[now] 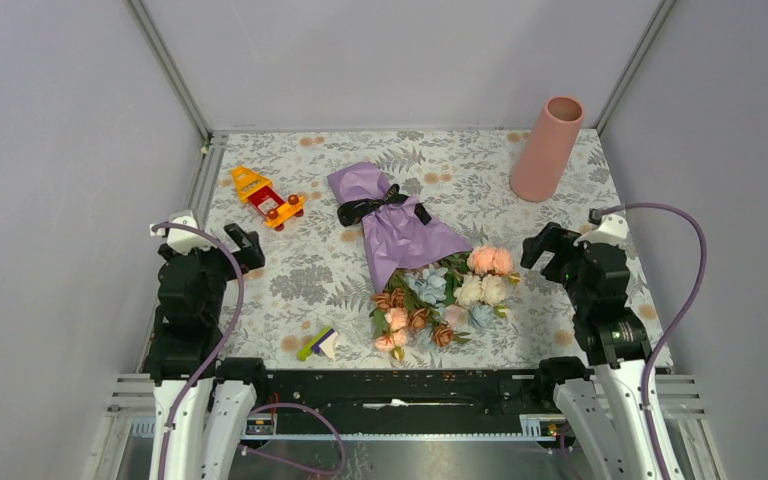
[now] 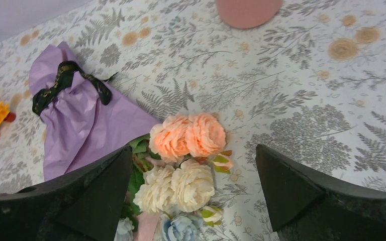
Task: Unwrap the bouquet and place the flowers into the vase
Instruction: Move the fake flower to the center of the board.
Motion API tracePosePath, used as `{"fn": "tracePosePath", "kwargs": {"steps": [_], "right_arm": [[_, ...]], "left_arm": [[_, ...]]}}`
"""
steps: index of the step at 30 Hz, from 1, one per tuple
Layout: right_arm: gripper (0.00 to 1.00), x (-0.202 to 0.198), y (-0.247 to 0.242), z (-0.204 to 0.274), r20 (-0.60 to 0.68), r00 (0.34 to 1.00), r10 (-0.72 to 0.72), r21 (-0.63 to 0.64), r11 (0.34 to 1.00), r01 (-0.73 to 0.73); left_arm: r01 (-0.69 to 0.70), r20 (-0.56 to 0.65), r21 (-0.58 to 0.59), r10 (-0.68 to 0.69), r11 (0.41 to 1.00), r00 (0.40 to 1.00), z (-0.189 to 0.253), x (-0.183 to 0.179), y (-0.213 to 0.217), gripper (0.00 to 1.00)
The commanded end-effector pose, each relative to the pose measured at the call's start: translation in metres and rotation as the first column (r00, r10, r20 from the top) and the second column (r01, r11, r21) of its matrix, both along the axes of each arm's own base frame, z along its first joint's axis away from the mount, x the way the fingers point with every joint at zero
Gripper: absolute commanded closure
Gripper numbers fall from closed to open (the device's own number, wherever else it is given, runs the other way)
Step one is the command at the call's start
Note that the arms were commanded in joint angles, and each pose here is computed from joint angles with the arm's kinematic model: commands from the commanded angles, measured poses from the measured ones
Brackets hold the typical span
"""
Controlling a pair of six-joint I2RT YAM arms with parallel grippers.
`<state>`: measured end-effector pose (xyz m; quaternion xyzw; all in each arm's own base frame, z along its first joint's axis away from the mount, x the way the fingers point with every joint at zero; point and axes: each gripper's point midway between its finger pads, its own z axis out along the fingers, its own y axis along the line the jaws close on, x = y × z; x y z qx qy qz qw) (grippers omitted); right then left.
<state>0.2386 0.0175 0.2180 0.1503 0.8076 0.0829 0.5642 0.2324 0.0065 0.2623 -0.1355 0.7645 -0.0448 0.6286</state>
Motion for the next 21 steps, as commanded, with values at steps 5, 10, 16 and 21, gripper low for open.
{"fn": "tracePosePath", "kwargs": {"steps": [5, 10, 16, 21], "right_arm": [[0.02, 0.01, 0.067, -0.008, -0.123, 0.921, 0.37, 0.129, 0.926, -0.355], [0.05, 0.019, 0.091, -0.028, -0.252, 0.874, 0.416, 0.153, 0.909, -0.388], [0.16, 0.021, 0.164, -0.033, -0.277, 0.826, 0.49, 0.084, 0.869, -0.488], [0.18, 0.021, 0.237, -0.035, -0.322, 0.758, 0.568, -0.023, 0.796, -0.605]], "left_arm": [[0.016, 0.002, 0.016, -0.016, 1.0, 1.0, 0.001, 0.004, -0.001, 0.01], [0.149, -0.021, -0.015, -0.149, 0.989, 0.989, -0.003, 0.009, -0.025, 0.01], [0.203, -0.031, -0.025, -0.204, 0.979, 0.978, -0.005, 0.011, -0.035, 0.01], [0.216, -0.034, -0.027, -0.217, 0.976, 0.976, -0.007, 0.011, -0.037, 0.01]]}}
